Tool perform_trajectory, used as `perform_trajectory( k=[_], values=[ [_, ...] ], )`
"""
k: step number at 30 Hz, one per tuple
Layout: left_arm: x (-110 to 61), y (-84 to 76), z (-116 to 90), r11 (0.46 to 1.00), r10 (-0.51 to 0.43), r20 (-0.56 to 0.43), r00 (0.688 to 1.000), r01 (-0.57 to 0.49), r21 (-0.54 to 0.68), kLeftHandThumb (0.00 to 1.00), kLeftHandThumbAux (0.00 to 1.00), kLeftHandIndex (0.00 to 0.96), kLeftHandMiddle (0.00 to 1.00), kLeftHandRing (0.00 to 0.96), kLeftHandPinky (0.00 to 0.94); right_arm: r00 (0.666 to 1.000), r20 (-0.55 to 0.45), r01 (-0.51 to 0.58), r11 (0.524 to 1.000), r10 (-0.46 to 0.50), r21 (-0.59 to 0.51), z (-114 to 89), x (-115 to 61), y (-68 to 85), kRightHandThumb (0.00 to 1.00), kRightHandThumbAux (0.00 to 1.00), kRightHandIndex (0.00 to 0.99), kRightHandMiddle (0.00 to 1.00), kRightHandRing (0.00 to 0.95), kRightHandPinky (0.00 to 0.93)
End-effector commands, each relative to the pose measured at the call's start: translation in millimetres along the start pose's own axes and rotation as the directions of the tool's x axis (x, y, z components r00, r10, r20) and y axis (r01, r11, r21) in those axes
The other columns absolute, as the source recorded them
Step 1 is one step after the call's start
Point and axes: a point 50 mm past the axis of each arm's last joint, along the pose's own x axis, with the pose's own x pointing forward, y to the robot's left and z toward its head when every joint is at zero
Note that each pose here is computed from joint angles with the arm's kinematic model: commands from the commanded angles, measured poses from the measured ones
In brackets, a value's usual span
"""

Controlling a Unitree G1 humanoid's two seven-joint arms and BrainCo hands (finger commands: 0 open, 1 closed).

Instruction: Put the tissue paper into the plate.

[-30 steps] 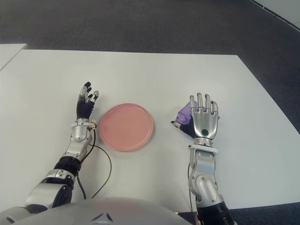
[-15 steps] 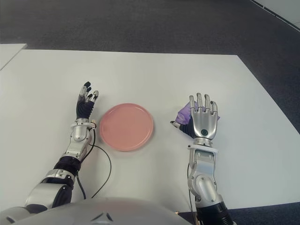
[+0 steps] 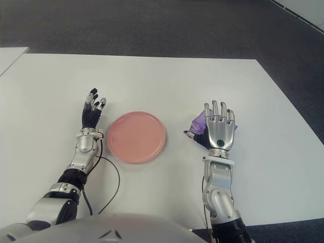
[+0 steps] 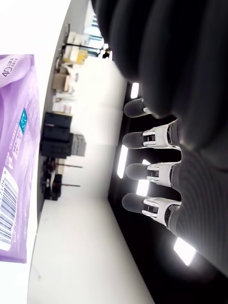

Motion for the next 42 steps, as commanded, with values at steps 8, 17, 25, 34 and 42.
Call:
perform_trajectory(
  k=[8,17,25,34,42],
  values=[
    [-3.1,5.2,-5.5,1.000,-0.011,-0.023,1.000,0.011,0.017,0.000,0.476,0.000,0.000,0.000,0.000,1.000,0.006,-0.025,1.000,0.025,0.005,3.0,-2.0,3.0,0.166,0.358,0.000,0.000,0.000,0.000],
    [-3.5,6.6,-5.8,1.000,-0.016,-0.026,1.000,0.017,0.019,0.000,0.476,0.000,0.000,0.000,0.000,1.000,0.007,-0.024,1.000,0.024,0.005,3.7,-2.5,2.5,0.166,0.358,0.000,0.000,0.000,0.000],
    [-3.4,7.9,-6.2,0.999,-0.019,-0.029,0.999,0.019,0.029,0.004,0.465,0.000,0.000,0.000,0.000,1.000,0.007,-0.024,1.000,0.024,0.005,4.3,-2.8,2.3,0.166,0.358,0.000,0.000,0.000,0.000],
    [-3.2,8.4,-5.4,0.999,-0.021,-0.024,1.000,0.021,0.036,0.006,0.445,0.000,0.000,0.000,0.000,1.000,0.007,-0.024,1.000,0.024,0.005,4.5,-2.5,2.2,0.166,0.358,0.000,0.000,0.000,0.000],
    [-3.0,8.4,-5.5,0.999,-0.021,-0.026,0.999,0.022,0.041,0.018,0.448,0.000,0.000,0.000,0.000,1.000,0.006,-0.025,1.000,0.025,0.005,4.2,-2.0,2.6,0.166,0.358,0.000,0.000,0.000,0.000]
  ],
)
